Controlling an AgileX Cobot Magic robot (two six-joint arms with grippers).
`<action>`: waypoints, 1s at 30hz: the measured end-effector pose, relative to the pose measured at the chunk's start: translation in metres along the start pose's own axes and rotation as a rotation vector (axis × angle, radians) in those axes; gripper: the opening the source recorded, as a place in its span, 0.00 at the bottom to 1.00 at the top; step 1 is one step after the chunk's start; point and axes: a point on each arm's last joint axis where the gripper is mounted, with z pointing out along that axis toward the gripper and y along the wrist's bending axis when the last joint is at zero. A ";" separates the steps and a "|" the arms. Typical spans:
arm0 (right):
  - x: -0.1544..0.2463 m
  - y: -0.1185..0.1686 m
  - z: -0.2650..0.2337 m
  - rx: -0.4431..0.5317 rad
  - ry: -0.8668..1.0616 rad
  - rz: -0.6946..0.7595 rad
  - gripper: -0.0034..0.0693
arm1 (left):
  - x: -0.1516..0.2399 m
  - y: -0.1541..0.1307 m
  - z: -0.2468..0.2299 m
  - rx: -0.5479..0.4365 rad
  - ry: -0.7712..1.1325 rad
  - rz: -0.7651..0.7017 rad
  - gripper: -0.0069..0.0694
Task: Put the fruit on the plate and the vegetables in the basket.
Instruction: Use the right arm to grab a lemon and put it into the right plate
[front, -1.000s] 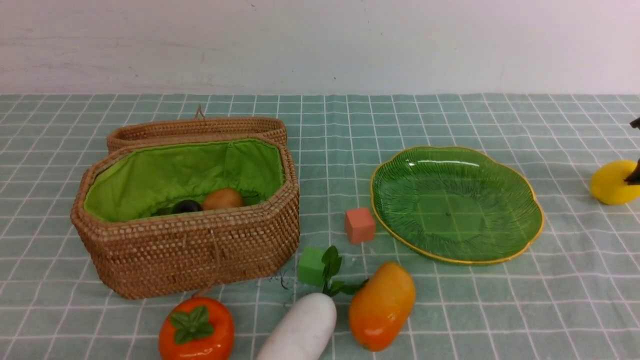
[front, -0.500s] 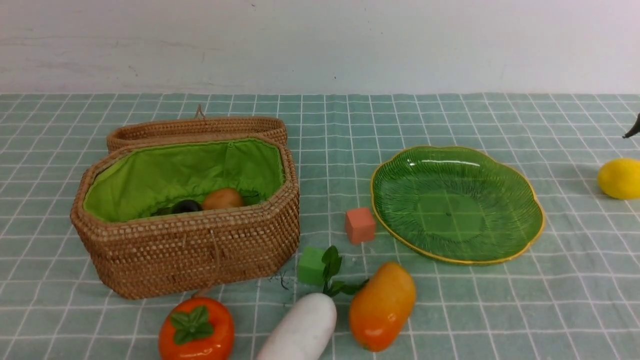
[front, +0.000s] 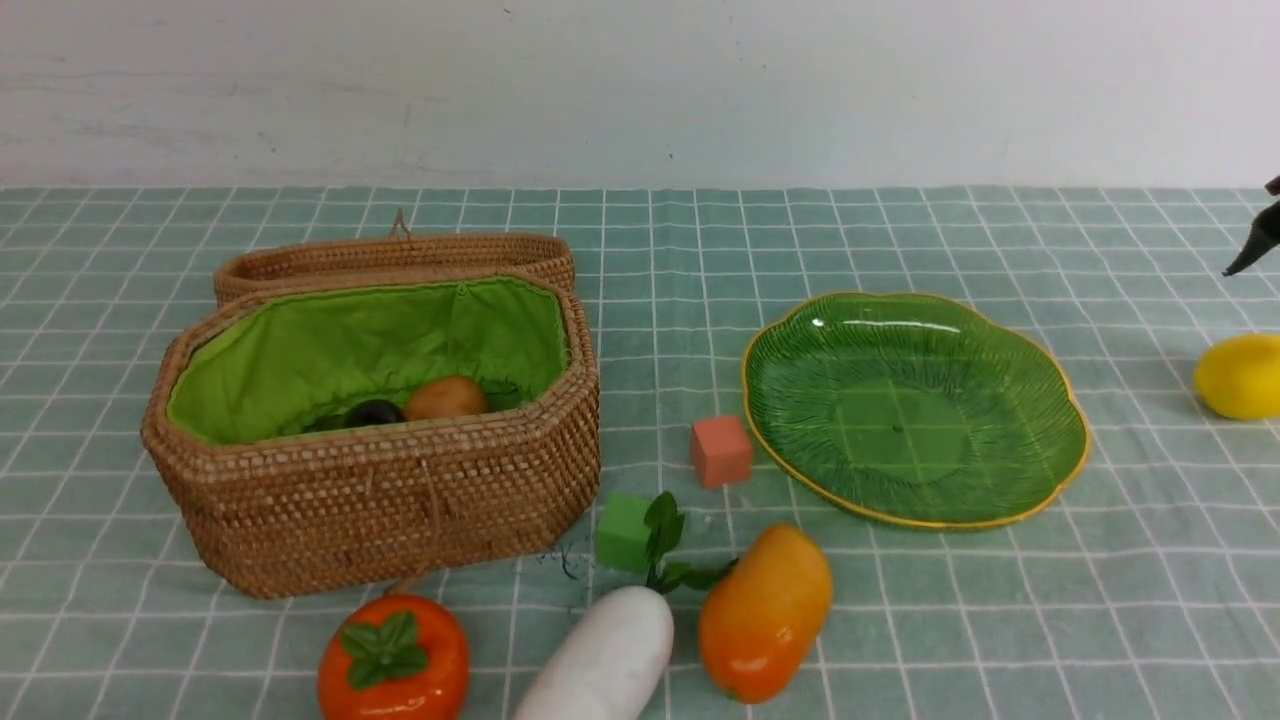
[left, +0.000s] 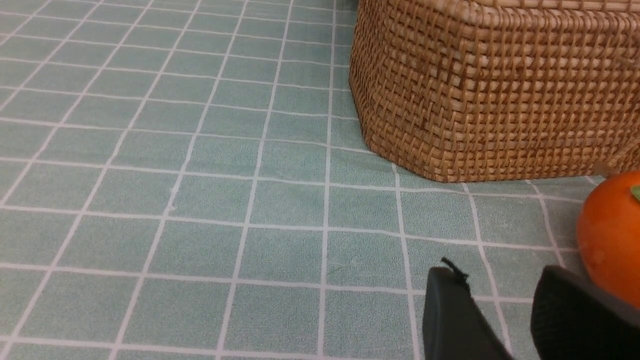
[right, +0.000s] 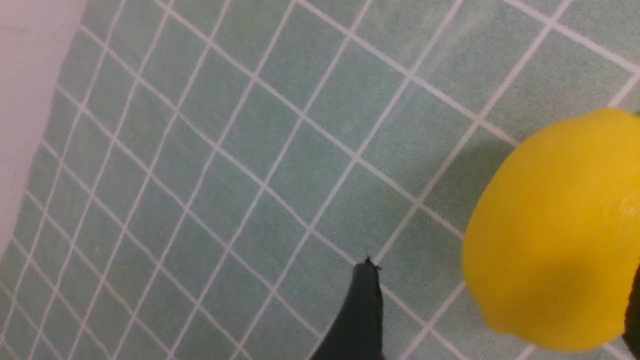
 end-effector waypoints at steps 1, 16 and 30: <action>-0.002 -0.001 0.003 0.017 -0.003 0.024 0.94 | 0.000 0.000 0.000 0.000 0.000 0.000 0.40; -0.002 -0.016 0.038 0.101 0.033 0.171 0.91 | 0.000 0.000 0.000 0.000 0.000 0.000 0.40; -0.004 -0.018 0.053 0.089 0.028 0.044 0.86 | 0.000 0.000 0.000 0.000 0.000 0.000 0.40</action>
